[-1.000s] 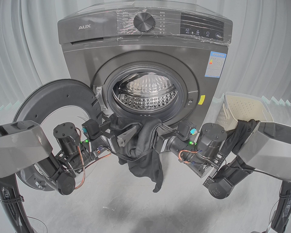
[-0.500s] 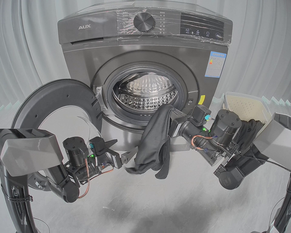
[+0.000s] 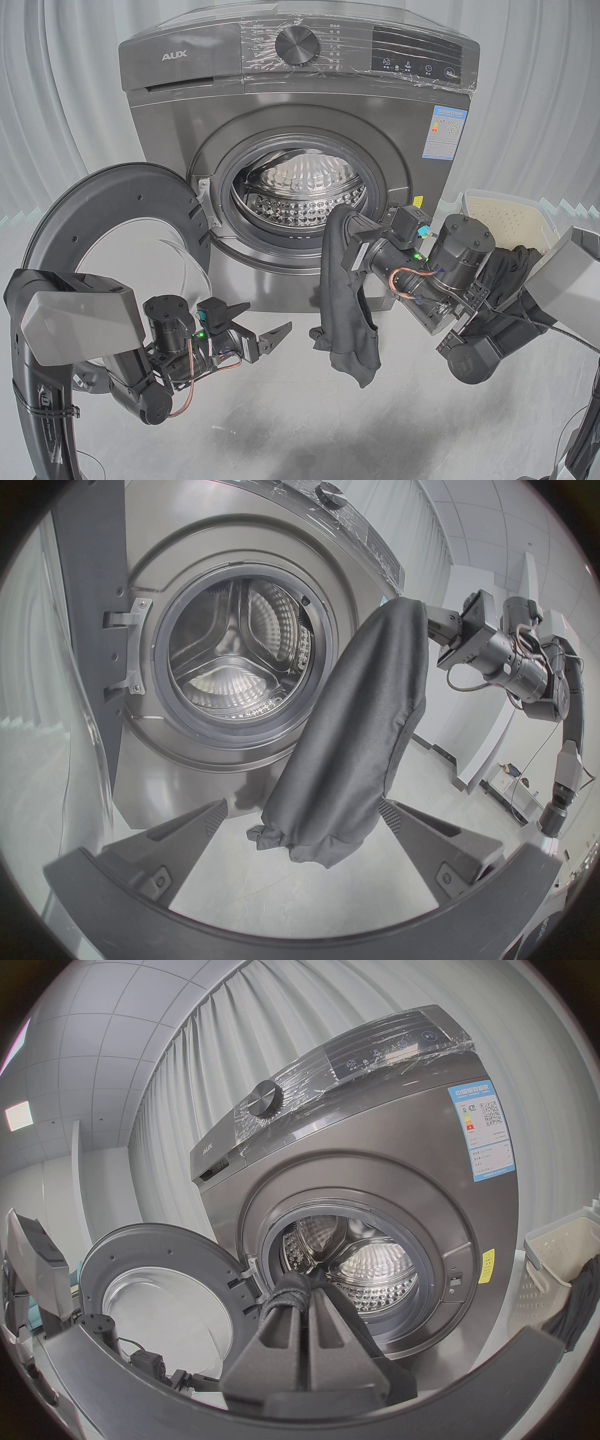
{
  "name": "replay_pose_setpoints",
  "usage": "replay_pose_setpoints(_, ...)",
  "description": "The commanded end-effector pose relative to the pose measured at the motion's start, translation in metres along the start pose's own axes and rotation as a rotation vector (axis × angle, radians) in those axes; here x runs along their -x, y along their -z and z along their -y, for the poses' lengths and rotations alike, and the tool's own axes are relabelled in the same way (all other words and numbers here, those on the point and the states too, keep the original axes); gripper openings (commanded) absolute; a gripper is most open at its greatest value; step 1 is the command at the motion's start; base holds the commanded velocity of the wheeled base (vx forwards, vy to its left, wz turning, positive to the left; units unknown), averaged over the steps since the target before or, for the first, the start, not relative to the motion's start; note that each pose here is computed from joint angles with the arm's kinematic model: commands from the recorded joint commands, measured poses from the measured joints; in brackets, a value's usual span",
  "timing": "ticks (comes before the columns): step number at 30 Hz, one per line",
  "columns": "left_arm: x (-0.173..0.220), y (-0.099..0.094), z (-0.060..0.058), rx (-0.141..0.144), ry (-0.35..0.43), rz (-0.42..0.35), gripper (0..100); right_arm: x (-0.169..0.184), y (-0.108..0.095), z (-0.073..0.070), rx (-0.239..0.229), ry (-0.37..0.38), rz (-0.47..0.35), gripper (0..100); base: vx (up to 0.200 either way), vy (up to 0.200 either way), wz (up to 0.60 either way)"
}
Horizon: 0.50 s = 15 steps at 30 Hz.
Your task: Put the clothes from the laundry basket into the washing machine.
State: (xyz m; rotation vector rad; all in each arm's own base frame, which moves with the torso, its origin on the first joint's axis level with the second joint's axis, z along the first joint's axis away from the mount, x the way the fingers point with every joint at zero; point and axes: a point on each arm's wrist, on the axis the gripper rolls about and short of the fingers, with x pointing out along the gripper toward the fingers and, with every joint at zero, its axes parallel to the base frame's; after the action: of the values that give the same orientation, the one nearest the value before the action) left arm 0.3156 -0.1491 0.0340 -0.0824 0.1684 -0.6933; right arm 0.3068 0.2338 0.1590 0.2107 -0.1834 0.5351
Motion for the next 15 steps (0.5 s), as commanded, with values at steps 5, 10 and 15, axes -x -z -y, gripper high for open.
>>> replay_pose_setpoints(5, -0.004, 0.014, 0.004, -0.021, 0.015, -0.038, 100, -0.018, -0.015, -0.007, -0.007, -0.006, 0.032, 0, 0.000, 0.000, 0.00)
replay_pose_setpoints(10, -0.007, 0.016, 0.004, -0.023, 0.019, -0.039, 100, -0.022, -0.012, -0.008, -0.006, -0.007, 0.022, 0, 0.000, 0.000, 0.00)
replay_pose_setpoints(15, -0.009, 0.018, 0.005, -0.023, 0.024, -0.041, 100, -0.025, -0.005, -0.009, -0.008, -0.003, 0.013, 0, 0.000, 0.000, 0.00)
